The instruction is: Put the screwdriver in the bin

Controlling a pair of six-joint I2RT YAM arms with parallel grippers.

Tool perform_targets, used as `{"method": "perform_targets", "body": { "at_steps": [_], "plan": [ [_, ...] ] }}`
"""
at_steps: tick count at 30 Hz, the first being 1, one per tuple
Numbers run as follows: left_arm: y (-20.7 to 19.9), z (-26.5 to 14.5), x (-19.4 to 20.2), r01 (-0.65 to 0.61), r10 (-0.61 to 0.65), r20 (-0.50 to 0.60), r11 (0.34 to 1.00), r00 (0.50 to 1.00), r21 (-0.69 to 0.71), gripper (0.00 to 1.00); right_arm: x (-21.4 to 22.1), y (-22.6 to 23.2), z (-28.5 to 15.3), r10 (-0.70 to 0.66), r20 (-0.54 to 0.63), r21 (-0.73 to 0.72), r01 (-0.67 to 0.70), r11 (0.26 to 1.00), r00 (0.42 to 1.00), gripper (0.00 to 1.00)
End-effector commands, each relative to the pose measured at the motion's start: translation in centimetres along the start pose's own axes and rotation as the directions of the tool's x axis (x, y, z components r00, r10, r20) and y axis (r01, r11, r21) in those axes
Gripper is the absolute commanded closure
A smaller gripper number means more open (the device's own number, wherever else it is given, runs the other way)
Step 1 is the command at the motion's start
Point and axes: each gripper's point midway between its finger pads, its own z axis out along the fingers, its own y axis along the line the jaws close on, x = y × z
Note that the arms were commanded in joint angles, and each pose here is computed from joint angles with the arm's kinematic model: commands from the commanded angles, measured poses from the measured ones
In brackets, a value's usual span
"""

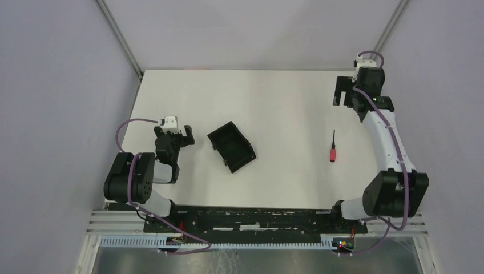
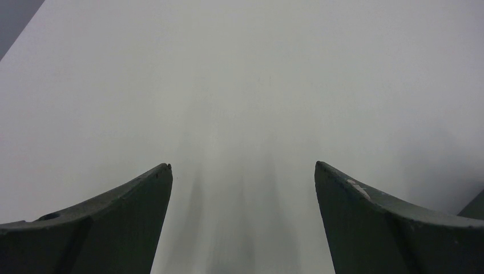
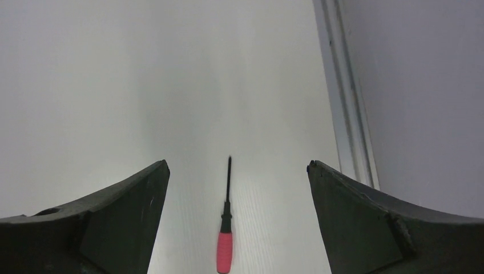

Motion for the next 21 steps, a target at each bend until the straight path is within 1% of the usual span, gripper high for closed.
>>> {"method": "perform_targets", "body": {
  "at_steps": [1,3,7,11,13,17,18,19,21],
  "plan": [
    [-0.1,0.4,-1.5,0.017,-0.017,0.049,1.000,0.999,0.006,0.00,9.9,-1.2,2.0,-0.026,-0.355,0.008,0.030,1.000,0.934,0.02],
    [-0.1,0.4,-1.4,0.017,-0.017,0.046,1.000,0.999,0.006,0.00,12.6,-0.5,3.0,-0.016,-0.409,-0.048,-0.004,0.999,0.912,0.04],
    [-0.1,0.4,-1.5,0.017,-0.017,0.047,1.000,0.999,0.007,0.00,18.3,0.1,3.9,-0.027,-0.513,-0.078,-0.015,0.997,0.858,0.08],
    [-0.1,0.4,-1.5,0.017,-0.017,0.049,1.000,0.999,0.008,0.00,22.9,0.5,4.3,-0.037,-0.589,-0.091,-0.021,0.996,0.807,0.16],
    [-0.1,0.4,-1.5,0.017,-0.017,0.048,1.000,0.999,0.007,0.00,24.2,0.3,4.6,-0.034,-0.608,-0.085,-0.022,0.996,0.793,0.22],
    [-0.1,0.4,-1.5,0.017,-0.017,0.047,1.000,0.999,0.007,0.00,25.7,0.4,4.9,-0.043,-0.639,-0.088,-0.017,0.996,0.768,0.43],
    [-0.1,0.4,-1.5,0.017,-0.017,0.048,1.000,0.999,0.007,0.00,26.0,0.4,4.9,-0.044,-0.645,-0.087,-0.016,0.996,0.763,0.47],
    [-0.1,0.4,-1.4,0.017,-0.017,0.047,1.000,0.999,0.007,0.00,26.3,0.3,4.9,-0.048,-0.649,-0.085,-0.009,0.996,0.759,0.53],
    [-0.1,0.4,-1.5,0.017,-0.017,0.048,1.000,0.999,0.007,0.00,26.6,0.2,4.9,-0.054,-0.658,-0.085,-0.003,0.996,0.751,0.71]
  ]
}}
